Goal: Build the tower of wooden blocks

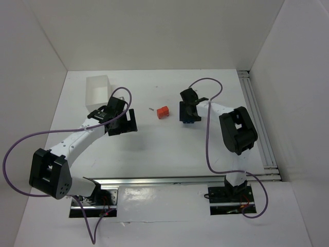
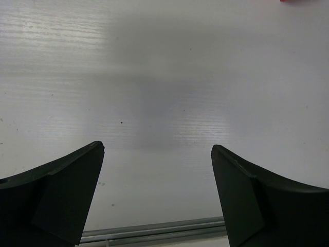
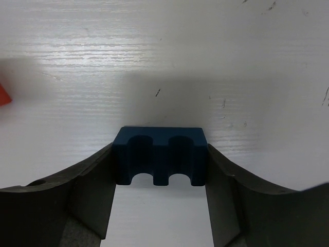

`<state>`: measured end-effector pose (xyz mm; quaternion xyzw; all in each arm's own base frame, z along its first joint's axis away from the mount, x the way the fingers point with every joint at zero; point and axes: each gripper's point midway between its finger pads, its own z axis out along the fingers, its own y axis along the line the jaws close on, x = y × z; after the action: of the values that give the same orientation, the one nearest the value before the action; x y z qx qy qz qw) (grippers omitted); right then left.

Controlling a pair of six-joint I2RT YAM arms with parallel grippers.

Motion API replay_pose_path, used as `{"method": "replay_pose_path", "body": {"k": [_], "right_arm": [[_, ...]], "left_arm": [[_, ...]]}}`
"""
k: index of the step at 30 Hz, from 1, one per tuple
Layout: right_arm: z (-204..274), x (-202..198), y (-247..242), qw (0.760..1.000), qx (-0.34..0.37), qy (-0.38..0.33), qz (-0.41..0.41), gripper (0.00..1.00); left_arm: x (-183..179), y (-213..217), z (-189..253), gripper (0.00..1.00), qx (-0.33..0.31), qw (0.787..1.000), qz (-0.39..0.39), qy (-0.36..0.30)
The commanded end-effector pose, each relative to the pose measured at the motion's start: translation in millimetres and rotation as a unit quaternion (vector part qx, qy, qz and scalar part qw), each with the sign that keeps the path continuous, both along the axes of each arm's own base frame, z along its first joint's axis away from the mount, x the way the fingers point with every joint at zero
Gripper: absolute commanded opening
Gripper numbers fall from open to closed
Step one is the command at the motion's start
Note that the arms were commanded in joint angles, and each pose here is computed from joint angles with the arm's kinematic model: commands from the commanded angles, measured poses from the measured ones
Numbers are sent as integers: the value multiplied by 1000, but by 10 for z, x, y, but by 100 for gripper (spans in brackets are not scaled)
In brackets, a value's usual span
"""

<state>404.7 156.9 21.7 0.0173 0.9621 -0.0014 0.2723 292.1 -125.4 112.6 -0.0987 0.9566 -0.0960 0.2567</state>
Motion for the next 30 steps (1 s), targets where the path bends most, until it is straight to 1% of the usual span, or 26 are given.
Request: {"method": "replay_pose_path", "body": {"k": [1,4,5,6,7,9,10,13,14,18,23,24,27,30], "right_arm": [[171,195,42,999,12,-35,-4,59],[305,211,44,999,4,-49,-2,54],[437,251,104,998,8,-64,7,54],[461,242,96,998,3,-60,11,54],[613,296,180,997,9,-78,20,54],[762,311,220,996,2,-86,39,54],[899,366,344,993,17,-99,57,54],[1138,393,441,990,19,-110,88,54],[1263,439,556,987,27,-120,101,54],[1370,484,883,981,33,-121,151,54],[1497,552,1219,974,34,-132,183,56],[1428,537,1279,974,31,-124,189,56],[1454,572,1379,971,34,-127,199,56],[1318,527,1429,972,28,-111,206,56]], "left_arm": [[29,-28,83,99,-6,1000,-2,-13],[29,-28,83,99,-6,1000,-2,-13],[29,-28,83,99,-6,1000,-2,-13],[29,-28,83,99,-6,1000,-2,-13],[29,-28,83,99,-6,1000,-2,-13],[34,-13,109,99,-4,1000,0,-19],[34,-13,109,99,-4,1000,0,-19],[41,2,109,99,-1,1000,3,-20],[21,10,99,99,1,1000,3,-16],[29,24,121,99,4,1000,5,-17],[41,57,169,99,13,1000,11,-19],[41,61,168,99,15,1000,7,-20],[28,86,158,99,21,1000,9,-17],[27,87,185,99,19,1000,10,-22]]}}
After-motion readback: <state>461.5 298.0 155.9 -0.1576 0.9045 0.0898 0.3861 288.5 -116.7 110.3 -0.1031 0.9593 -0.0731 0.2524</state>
